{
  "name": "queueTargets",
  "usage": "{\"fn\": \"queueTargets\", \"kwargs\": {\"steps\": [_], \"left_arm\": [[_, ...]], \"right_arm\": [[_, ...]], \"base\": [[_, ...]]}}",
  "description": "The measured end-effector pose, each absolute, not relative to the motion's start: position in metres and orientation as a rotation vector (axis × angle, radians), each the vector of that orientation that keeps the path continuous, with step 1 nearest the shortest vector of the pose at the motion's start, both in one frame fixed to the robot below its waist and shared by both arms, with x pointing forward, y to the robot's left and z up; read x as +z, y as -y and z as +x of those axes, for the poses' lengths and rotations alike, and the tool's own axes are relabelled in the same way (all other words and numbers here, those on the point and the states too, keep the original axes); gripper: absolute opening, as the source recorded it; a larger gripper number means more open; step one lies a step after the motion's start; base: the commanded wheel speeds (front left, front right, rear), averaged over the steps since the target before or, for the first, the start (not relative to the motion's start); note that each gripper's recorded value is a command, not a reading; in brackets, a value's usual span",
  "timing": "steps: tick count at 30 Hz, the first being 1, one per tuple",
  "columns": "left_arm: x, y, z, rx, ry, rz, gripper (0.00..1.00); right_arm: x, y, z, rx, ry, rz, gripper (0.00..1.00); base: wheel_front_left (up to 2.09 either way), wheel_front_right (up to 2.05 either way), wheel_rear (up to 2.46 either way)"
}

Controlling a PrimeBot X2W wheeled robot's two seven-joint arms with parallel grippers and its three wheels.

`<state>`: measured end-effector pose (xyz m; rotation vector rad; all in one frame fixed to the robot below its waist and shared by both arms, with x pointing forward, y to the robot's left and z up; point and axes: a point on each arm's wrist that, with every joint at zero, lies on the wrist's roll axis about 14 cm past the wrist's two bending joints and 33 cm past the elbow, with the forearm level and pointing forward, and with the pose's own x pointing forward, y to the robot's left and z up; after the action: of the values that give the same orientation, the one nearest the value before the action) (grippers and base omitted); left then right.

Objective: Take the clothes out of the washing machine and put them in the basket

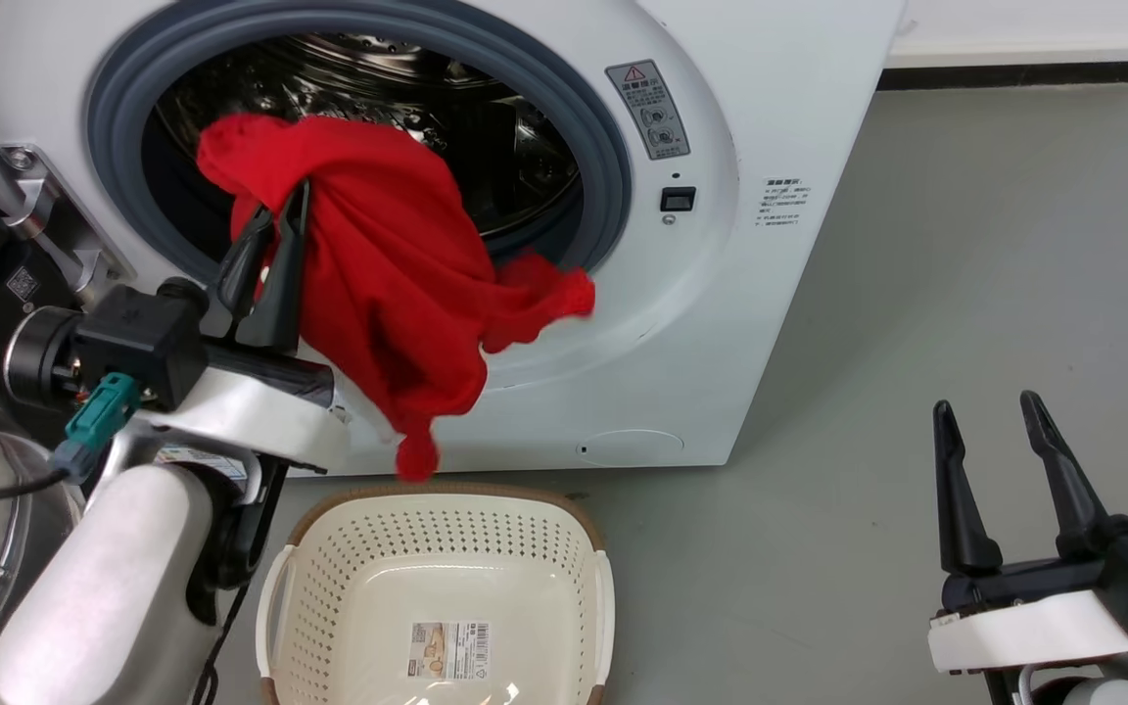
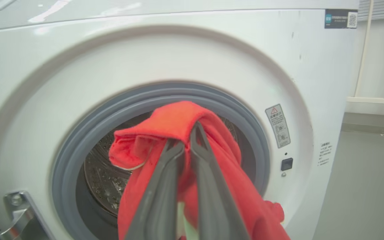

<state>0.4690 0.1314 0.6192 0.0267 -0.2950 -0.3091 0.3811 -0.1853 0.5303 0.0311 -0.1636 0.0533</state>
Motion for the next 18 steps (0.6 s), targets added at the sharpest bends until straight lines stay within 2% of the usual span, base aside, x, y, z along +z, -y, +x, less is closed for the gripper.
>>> {"fn": "queueTargets", "kwargs": {"steps": [18], "left_arm": [[0.687, -0.133, 0.410, -0.322, 0.454, 0.080, 0.00]], "right_arm": [[0.532, 0.177, 0.373, 0.077, 0.166, 0.038, 1.00]], "base": [[0.00, 0.00, 0.00]]}}
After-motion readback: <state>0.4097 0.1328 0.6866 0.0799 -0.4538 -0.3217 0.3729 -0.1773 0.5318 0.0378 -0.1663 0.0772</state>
